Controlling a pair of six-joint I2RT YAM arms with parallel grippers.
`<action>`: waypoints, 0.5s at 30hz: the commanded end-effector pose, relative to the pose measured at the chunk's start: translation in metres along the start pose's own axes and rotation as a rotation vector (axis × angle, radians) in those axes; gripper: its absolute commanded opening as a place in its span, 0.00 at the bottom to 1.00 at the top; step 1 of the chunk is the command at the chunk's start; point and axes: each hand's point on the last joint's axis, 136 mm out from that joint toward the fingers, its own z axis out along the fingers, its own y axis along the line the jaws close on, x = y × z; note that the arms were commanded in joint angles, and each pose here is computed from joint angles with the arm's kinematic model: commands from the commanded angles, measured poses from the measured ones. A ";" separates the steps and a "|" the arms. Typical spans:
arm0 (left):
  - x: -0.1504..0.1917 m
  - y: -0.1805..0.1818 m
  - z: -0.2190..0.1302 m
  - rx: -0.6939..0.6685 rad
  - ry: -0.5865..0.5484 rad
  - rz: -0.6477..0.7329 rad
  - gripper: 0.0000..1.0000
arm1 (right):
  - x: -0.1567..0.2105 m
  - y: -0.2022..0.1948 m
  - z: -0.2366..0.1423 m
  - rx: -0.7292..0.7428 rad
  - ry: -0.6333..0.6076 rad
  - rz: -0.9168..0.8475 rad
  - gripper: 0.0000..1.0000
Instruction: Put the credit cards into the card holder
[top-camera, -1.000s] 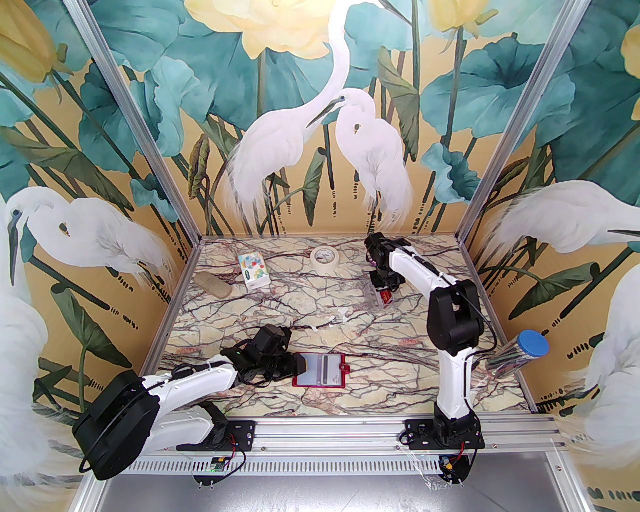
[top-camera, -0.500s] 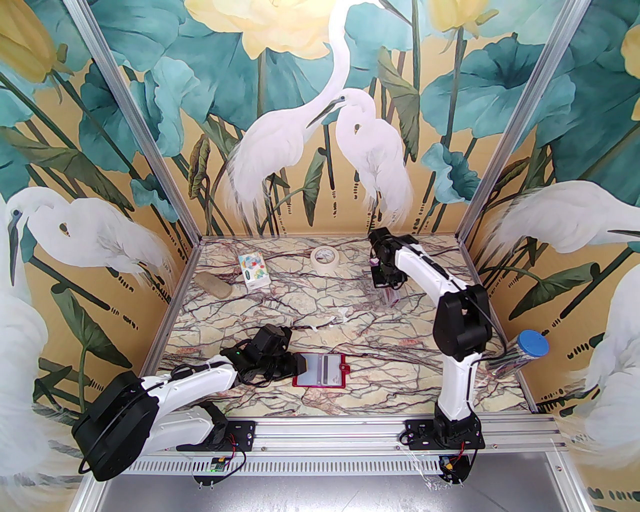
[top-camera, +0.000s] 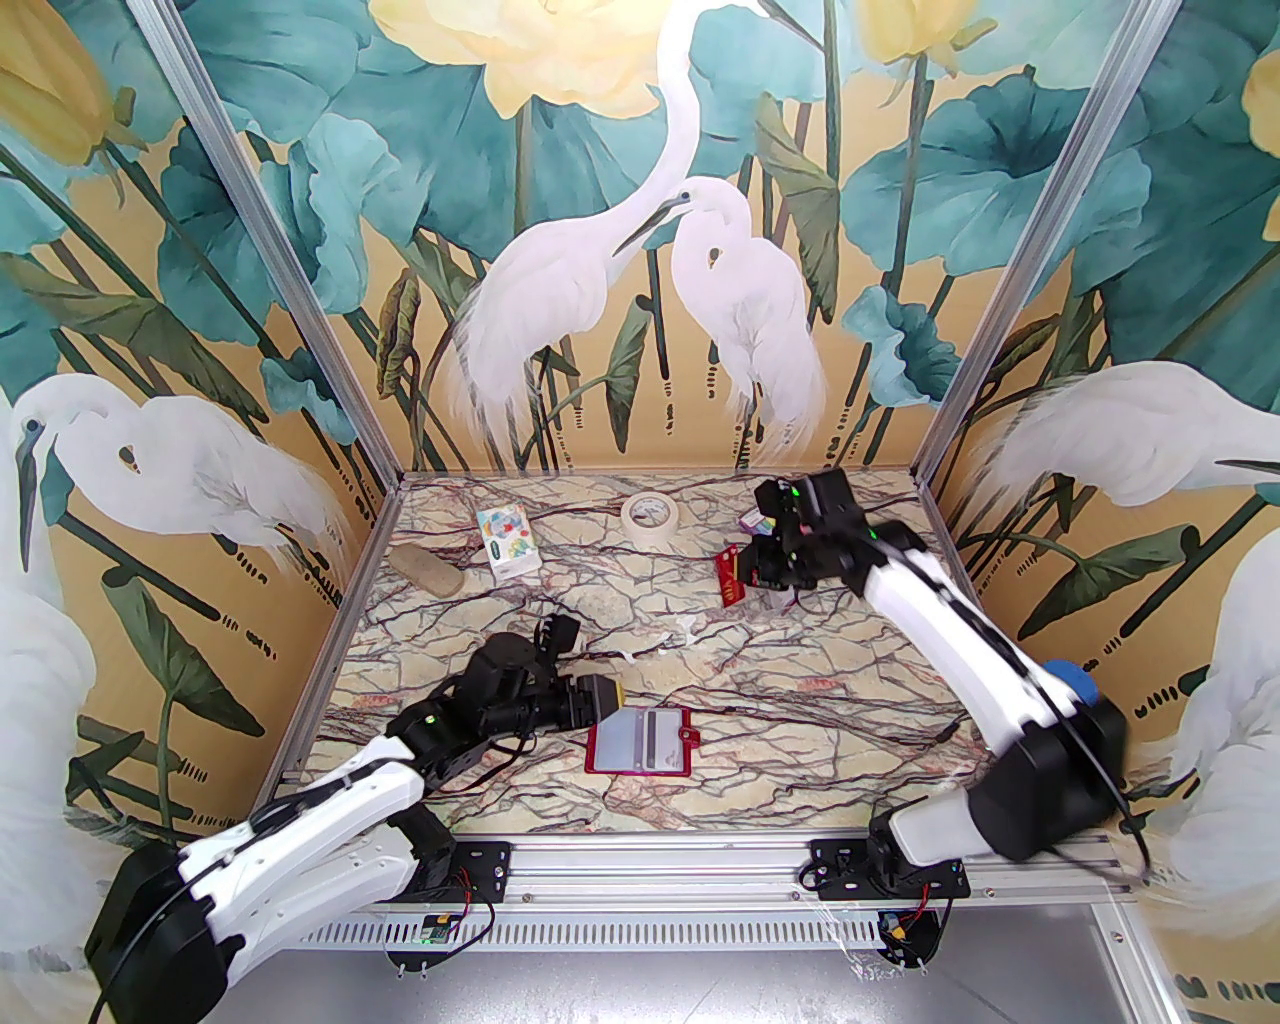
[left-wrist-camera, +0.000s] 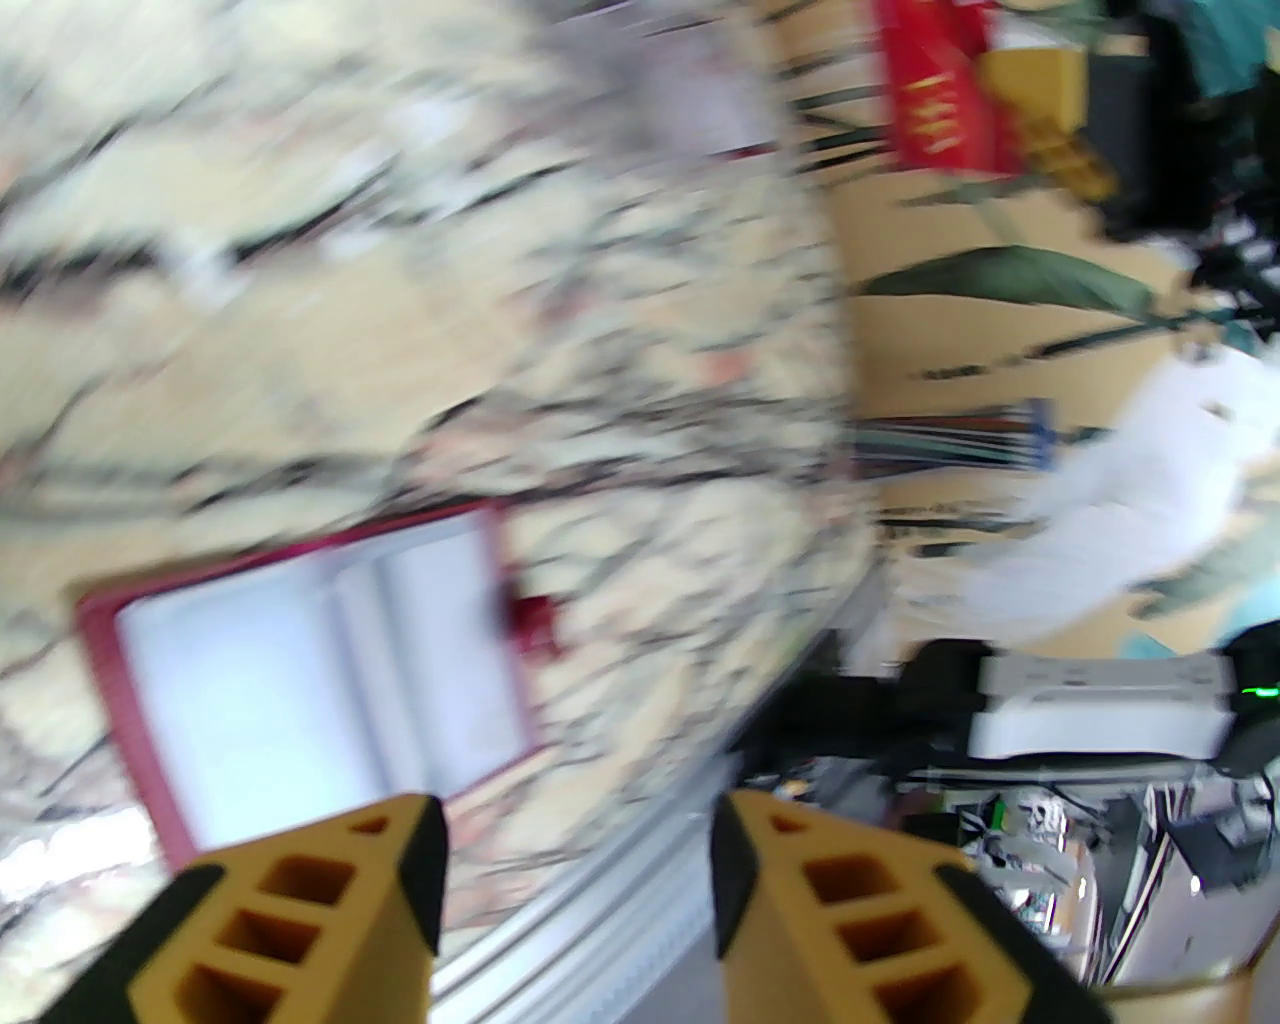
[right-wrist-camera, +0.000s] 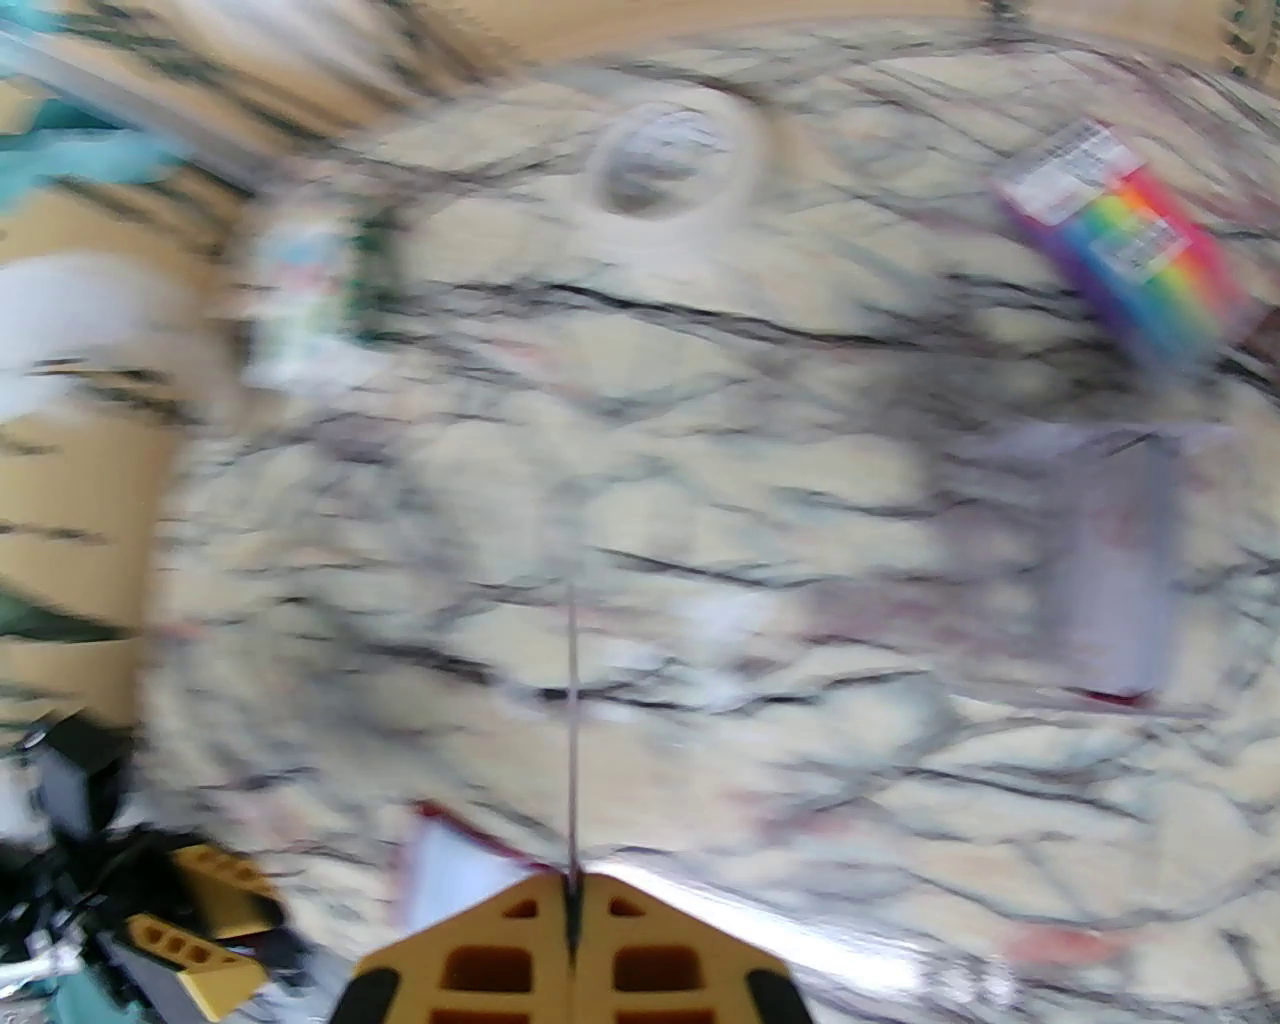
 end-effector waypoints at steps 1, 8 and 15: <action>-0.019 -0.047 -0.014 0.162 -0.056 0.087 0.55 | 0.004 0.067 -0.018 -0.326 -0.058 -0.001 0.00; -0.036 -0.089 -0.029 0.317 -0.124 0.142 0.60 | 0.049 0.116 -0.036 -0.505 -0.040 -0.034 0.00; -0.048 -0.113 -0.040 0.400 -0.176 0.178 0.59 | 0.069 0.130 -0.042 -0.580 -0.035 -0.006 0.00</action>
